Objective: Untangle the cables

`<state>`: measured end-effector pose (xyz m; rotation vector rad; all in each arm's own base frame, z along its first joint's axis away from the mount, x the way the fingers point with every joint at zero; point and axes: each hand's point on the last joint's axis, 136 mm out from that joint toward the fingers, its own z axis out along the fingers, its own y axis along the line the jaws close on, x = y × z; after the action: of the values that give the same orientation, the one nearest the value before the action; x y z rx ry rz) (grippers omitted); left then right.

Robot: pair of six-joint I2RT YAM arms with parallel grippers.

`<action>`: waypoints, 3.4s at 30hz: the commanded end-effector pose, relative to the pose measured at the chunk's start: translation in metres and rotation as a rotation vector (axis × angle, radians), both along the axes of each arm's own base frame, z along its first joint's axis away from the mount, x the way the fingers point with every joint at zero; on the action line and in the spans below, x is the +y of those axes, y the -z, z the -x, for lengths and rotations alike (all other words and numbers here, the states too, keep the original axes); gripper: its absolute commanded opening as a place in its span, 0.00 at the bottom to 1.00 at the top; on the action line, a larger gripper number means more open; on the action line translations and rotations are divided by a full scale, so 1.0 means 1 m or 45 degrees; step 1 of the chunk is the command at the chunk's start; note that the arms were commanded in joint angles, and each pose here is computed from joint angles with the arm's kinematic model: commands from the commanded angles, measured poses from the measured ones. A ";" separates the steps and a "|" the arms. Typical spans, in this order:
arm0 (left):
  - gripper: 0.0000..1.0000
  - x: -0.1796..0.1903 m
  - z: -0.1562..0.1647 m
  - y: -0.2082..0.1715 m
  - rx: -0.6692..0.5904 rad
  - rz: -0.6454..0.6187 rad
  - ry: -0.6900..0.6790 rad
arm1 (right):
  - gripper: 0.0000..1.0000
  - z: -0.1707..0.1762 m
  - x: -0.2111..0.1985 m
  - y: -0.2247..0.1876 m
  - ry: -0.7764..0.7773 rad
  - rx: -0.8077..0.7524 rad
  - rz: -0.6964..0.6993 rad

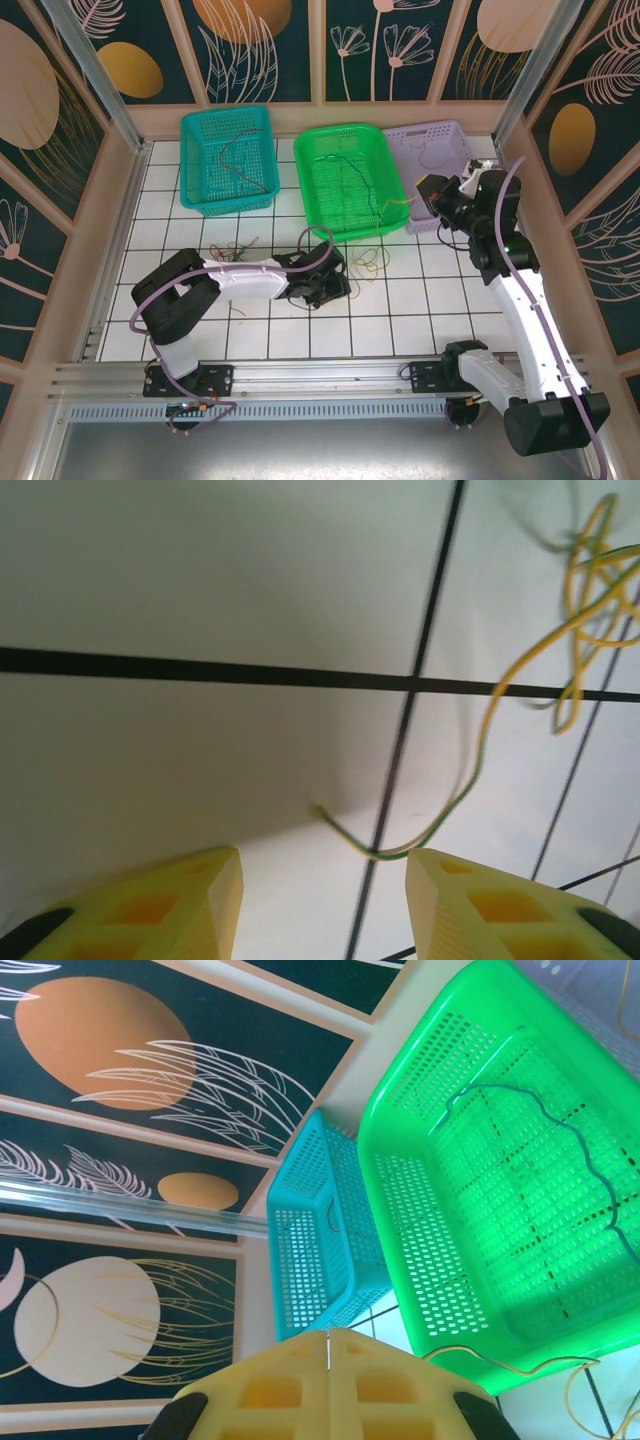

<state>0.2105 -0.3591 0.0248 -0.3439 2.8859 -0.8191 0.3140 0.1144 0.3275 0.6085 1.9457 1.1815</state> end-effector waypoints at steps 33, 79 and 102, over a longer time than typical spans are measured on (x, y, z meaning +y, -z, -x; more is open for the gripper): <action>0.45 -0.105 -0.001 -0.028 -0.065 0.432 0.192 | 0.00 0.017 0.005 -0.075 -0.052 -0.150 -0.129; 0.13 -0.123 0.011 -0.002 -0.013 0.290 0.403 | 0.00 0.009 0.006 -0.067 -0.051 -0.136 -0.132; 0.00 -0.038 0.017 -0.022 -0.156 0.002 0.329 | 0.00 -0.014 -0.026 -0.137 0.057 -0.359 0.032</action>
<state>0.1973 -0.4321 0.0475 0.0650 2.8511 -1.0273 0.3253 0.1003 0.4167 0.5523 1.8041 1.2129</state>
